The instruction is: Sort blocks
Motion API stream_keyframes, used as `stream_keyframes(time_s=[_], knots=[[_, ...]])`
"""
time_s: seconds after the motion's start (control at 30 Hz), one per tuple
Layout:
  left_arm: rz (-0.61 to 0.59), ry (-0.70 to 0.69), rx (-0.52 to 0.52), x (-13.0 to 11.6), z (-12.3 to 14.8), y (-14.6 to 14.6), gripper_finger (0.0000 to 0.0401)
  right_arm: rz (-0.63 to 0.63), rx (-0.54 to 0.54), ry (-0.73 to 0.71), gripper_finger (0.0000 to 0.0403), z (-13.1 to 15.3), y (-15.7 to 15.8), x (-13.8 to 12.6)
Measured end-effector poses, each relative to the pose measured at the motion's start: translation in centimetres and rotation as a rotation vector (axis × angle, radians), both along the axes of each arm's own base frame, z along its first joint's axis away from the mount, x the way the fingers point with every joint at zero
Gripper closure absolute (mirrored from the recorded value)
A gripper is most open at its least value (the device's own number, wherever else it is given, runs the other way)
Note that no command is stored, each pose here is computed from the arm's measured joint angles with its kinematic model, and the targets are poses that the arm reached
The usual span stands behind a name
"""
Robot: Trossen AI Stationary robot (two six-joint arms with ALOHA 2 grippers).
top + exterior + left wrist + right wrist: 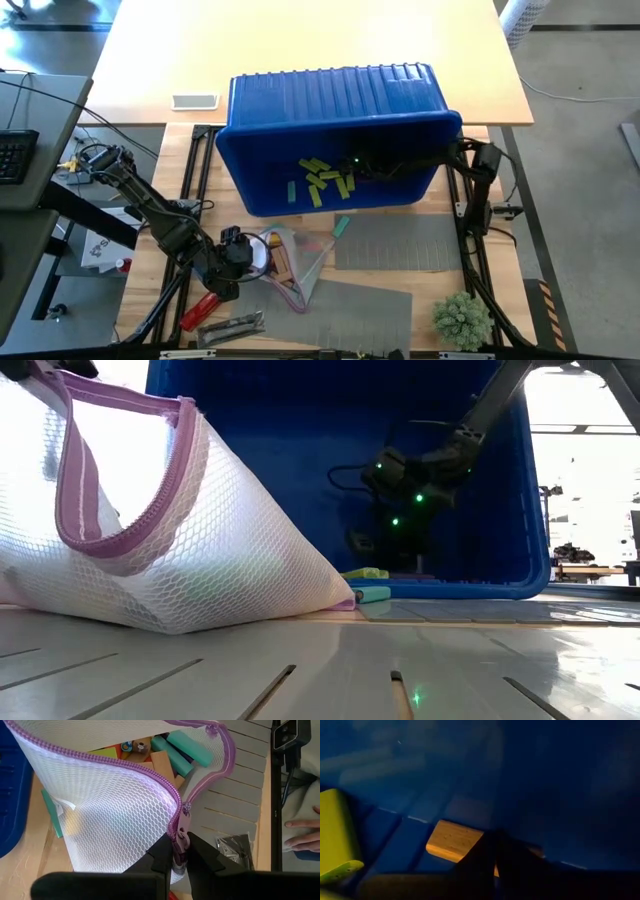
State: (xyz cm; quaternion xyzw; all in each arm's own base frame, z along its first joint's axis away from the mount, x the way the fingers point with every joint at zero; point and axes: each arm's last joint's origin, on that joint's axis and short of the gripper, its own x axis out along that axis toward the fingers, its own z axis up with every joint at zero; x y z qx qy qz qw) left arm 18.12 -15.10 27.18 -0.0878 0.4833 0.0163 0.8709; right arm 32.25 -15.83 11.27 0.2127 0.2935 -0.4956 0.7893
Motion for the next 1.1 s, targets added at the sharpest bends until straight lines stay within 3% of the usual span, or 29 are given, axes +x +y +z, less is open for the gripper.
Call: stream_keyframes(time_s=[0.13,0.27,0.5,0.6,0.77,0.9,1.1], knots=[[0.001,-0.001,0.001,0.0,0.0,0.0,0.0377,0.060,0.057,-0.013,0.0403,0.8,0.9,0.0],[0.002,-0.003,0.003,0.0,0.0,0.0,0.0377,0.184,0.103,-0.034,0.0403,3.8,3.6,-0.1],[0.002,-0.002,0.002,0.0,0.0,0.0,0.0377,0.338,-0.069,-0.096,0.0403,8.9,5.7,-0.2],[0.001,-0.002,0.003,0.0,0.0,0.0,0.0377,0.487,-0.195,-0.070,0.0403,10.3,7.1,0.2],[0.002,-0.002,0.003,0.0,0.0,0.0,0.0377,0.718,-0.324,0.075,0.0402,10.4,10.2,0.7],[0.002,-0.002,0.003,0.0,0.0,0.0,0.0377,0.770,-0.251,0.118,0.0383,9.7,12.4,0.4],[0.002,-0.002,0.003,0.0,0.0,0.0,0.0377,0.828,-0.201,0.080,0.0313,9.1,15.9,0.1]])
